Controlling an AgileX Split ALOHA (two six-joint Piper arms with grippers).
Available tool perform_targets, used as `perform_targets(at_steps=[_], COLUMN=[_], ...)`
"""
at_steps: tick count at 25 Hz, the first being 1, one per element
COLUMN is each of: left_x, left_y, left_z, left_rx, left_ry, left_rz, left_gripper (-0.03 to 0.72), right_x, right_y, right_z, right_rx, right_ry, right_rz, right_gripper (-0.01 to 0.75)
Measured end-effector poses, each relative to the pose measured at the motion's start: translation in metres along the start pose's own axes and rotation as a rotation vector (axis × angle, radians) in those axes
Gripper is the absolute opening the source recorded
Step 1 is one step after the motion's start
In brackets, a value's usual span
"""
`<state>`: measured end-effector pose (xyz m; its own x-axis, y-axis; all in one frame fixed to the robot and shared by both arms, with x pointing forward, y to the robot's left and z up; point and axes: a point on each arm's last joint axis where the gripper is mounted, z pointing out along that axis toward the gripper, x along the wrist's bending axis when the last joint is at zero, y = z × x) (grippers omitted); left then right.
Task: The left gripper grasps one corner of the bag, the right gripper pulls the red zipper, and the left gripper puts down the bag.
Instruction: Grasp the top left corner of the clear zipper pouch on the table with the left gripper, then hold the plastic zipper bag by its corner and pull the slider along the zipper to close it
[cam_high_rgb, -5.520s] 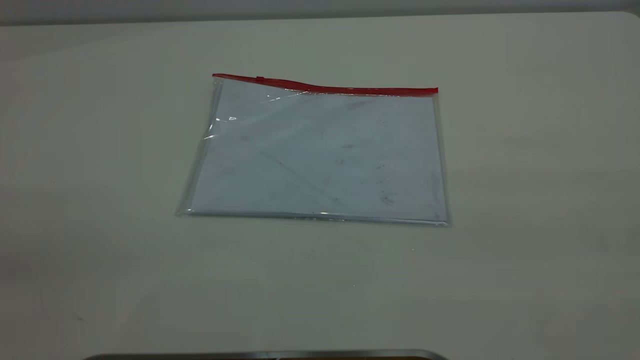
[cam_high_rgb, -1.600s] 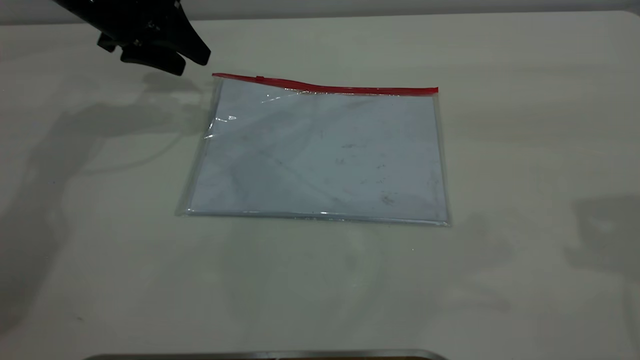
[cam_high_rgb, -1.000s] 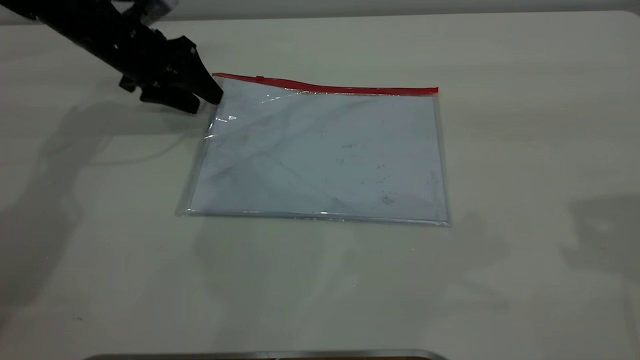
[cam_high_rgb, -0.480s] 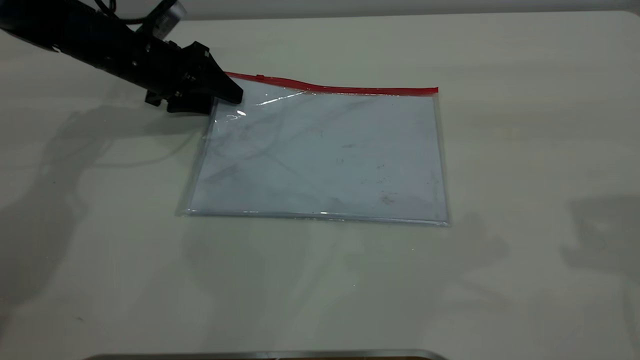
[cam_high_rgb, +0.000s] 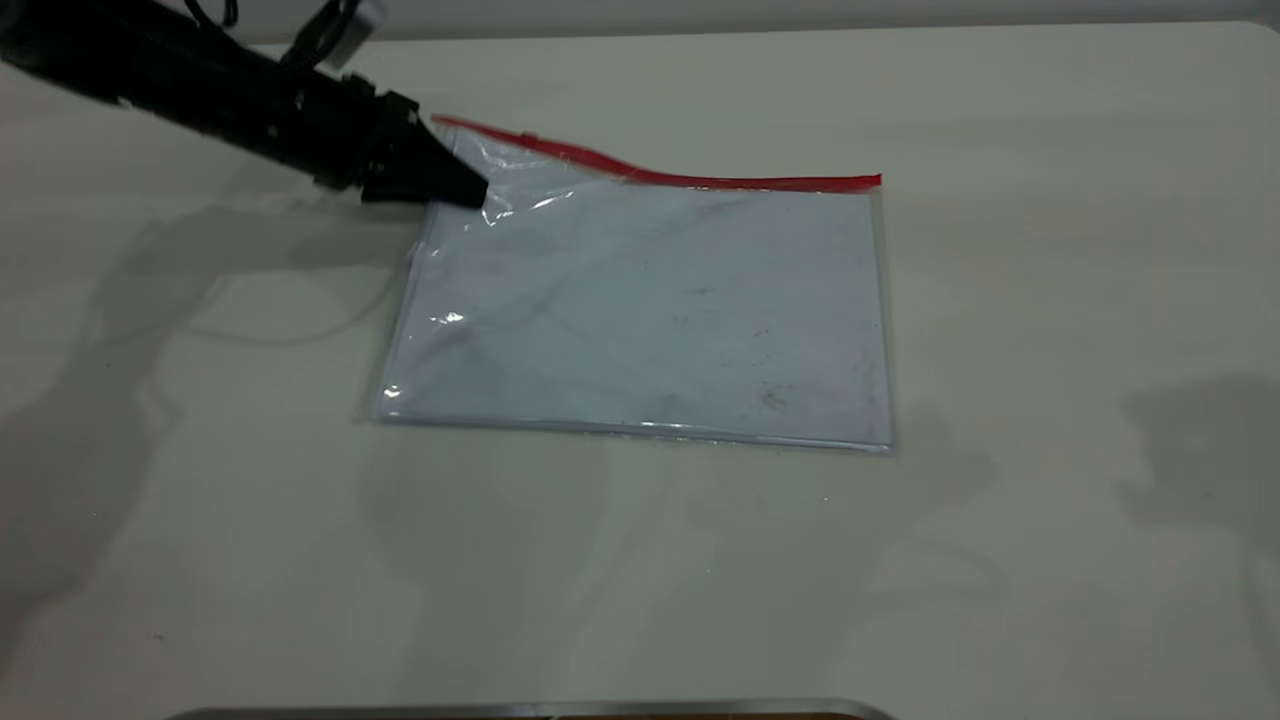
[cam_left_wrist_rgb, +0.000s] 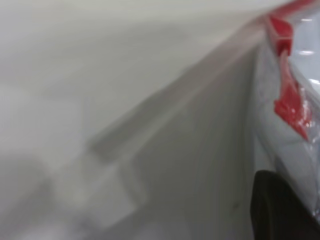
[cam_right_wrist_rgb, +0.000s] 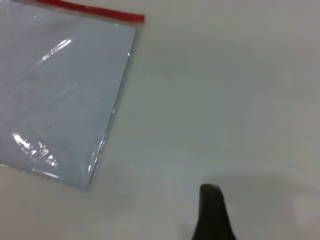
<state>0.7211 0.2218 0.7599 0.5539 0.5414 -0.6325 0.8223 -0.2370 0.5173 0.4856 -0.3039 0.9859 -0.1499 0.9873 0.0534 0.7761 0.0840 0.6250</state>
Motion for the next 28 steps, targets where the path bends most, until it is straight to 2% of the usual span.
perform_targets(at_steps=[2, 6, 12, 16, 21, 28], left_x=[-0.006, -0.019, -0.041, -0.063, -0.087, -0.111], left_y=[0.011, 0.028, 0.039, 0.039, 0.037, 0.034], left_z=[-0.005, -0.015, 0.003, 0.028, 0.052, 0.075], left_rx=[0.019, 0.121, 0.269, 0.353, 0.389, 0.391], left_ry=[-0.044, -0.115, -0.12, -0.163, -0.242, -0.322], left_rz=[0.139, 0.443, 0.663, 0.835, 1.026, 1.189], left_gripper=[0.053, 0.053, 0.053, 0.053, 0.053, 0.053], right_x=[-0.001, 0.001, 0.03, 0.052, 0.082, 0.121], right_y=[0.008, 0.023, 0.044, 0.052, 0.051, 0.039], right_z=[0.005, 0.028, 0.08, 0.117, 0.157, 0.189], right_rx=[-0.005, 0.011, 0.049, 0.072, 0.112, 0.136], right_ry=[0.009, 0.048, 0.155, 0.22, 0.327, 0.469], right_rz=[-0.025, -0.122, -0.309, -0.412, -0.543, -0.644], right_gripper=[0.576, 0.576, 0.574, 0.574, 0.574, 0.573])
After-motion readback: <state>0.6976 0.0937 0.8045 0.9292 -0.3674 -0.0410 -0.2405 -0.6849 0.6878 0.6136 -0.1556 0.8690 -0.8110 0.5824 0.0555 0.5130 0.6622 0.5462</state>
